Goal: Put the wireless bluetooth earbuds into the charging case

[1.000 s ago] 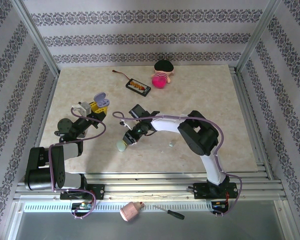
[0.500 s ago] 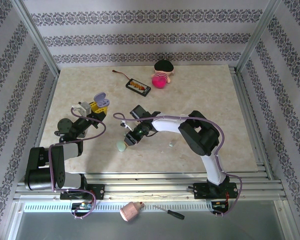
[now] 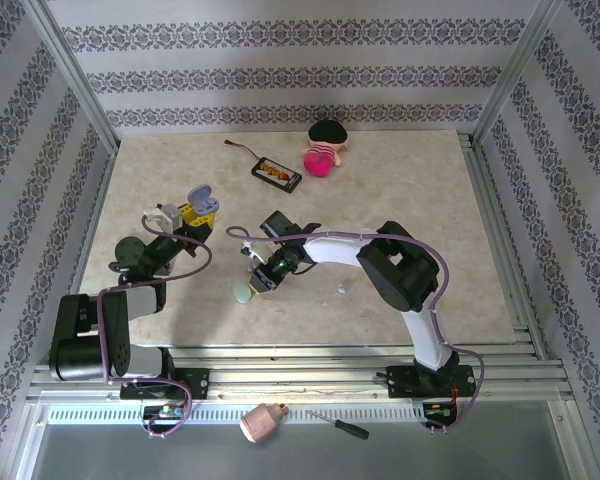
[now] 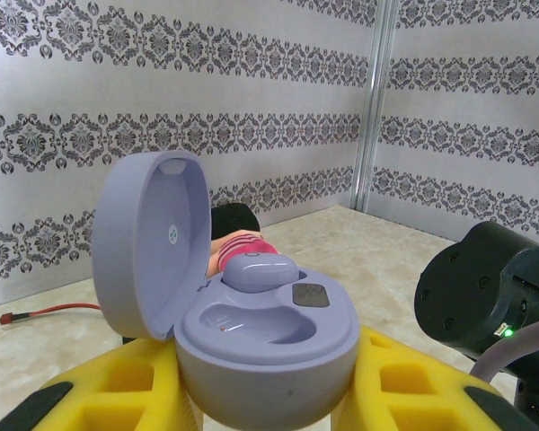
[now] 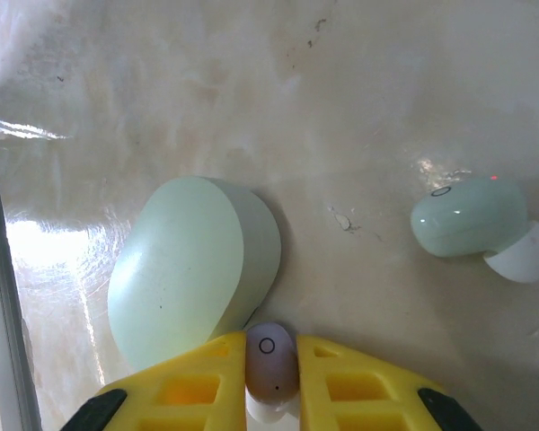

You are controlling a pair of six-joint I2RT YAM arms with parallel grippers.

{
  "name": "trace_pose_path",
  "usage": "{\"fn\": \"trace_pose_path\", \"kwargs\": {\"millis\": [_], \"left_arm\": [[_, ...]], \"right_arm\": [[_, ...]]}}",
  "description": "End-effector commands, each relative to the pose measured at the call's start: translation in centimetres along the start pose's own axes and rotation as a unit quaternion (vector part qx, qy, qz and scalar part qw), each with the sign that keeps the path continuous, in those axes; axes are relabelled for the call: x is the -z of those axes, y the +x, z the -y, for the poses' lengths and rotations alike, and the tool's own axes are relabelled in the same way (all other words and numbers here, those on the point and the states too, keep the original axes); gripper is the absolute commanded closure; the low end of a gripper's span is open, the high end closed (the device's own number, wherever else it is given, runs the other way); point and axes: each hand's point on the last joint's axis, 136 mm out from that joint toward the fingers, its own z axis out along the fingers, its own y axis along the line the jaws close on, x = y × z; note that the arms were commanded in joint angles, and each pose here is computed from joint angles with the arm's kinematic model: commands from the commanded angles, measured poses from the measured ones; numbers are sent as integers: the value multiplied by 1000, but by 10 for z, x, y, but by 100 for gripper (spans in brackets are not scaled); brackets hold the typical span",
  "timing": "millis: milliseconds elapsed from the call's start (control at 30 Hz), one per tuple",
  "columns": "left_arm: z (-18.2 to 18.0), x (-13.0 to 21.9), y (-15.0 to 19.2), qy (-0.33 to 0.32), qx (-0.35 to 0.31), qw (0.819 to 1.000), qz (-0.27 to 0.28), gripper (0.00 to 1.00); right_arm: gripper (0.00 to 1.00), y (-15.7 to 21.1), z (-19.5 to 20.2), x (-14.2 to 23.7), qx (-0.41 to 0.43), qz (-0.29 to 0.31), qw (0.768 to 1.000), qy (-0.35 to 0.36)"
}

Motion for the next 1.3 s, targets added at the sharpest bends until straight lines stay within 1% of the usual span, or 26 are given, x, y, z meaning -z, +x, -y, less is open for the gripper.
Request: {"fn": "trace_pose_path", "kwargs": {"millis": [0, 200, 433, 533, 667, 767, 867, 1000, 1167, 1267], "left_arm": [[-2, 3, -7, -1, -20, 1000, 12, 86], [-1, 4, -6, -2, -24, 1000, 8, 86], [1, 4, -8, 0, -28, 1000, 12, 87], [4, 3, -9, 6, -30, 999, 16, 88], [13, -4, -7, 24, -28, 999, 14, 88], [25, -11, -3, 41, -26, 999, 11, 88], [37, -22, 8, 60, -20, 998, -4, 87], [53, -37, 20, 75, -29, 997, -20, 87], [66, -52, 22, 79, -44, 996, -13, 87], [73, -60, 27, 81, -52, 995, -17, 87]], "right_arm": [[83, -1, 2, 7, -2, 5, 1000, 10], [82, -13, 6, 23, 1, 31, 999, 40], [81, -17, 34, 59, -34, 78, 992, 96], [81, -15, 48, 74, -53, 98, 986, 124], [81, -2, 68, 91, -99, 118, 976, 155], [81, 6, 73, 103, -121, 138, 969, 165], [82, 12, 74, 113, -128, 152, 962, 188], [82, 10, 71, 132, -130, 185, 951, 208], [83, -7, 56, 163, -122, 245, 937, 215], [83, -21, 41, 182, -109, 279, 932, 206]]}}
